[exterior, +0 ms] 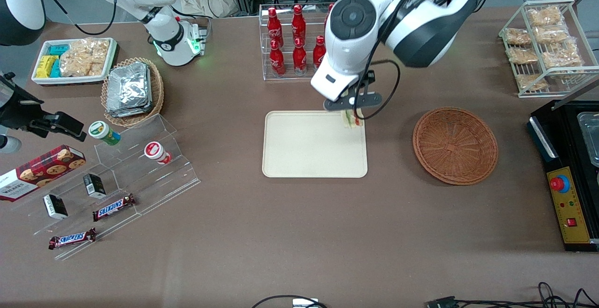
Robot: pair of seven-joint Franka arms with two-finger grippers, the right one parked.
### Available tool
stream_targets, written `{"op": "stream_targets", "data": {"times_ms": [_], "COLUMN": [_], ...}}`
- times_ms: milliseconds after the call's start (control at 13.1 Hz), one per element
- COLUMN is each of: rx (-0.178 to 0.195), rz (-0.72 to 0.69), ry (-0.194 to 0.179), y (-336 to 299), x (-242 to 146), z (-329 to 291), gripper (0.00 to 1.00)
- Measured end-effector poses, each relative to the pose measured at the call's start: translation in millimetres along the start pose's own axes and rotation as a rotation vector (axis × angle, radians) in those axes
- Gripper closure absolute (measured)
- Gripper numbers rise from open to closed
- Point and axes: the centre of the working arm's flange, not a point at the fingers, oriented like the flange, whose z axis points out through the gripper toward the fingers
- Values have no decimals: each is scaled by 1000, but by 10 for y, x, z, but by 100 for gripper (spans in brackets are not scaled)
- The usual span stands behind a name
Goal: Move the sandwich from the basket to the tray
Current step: 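Carry the sandwich over the cream tray and lower it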
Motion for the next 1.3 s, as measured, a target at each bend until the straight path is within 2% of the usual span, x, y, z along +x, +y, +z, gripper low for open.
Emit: {"op": "stream_targets", "data": {"times_ms": [153, 305, 458, 763, 1298], "rx": [51, 87, 95, 39, -40], "rz": [33, 79, 112, 118, 118], "ry": [52, 97, 127, 155, 144], "y": [101, 155, 120, -68, -57], "x": [74, 72, 75, 148, 228], "z": [575, 1172, 1658, 2277, 2643], "gripper": [84, 84, 84, 84, 84]}}
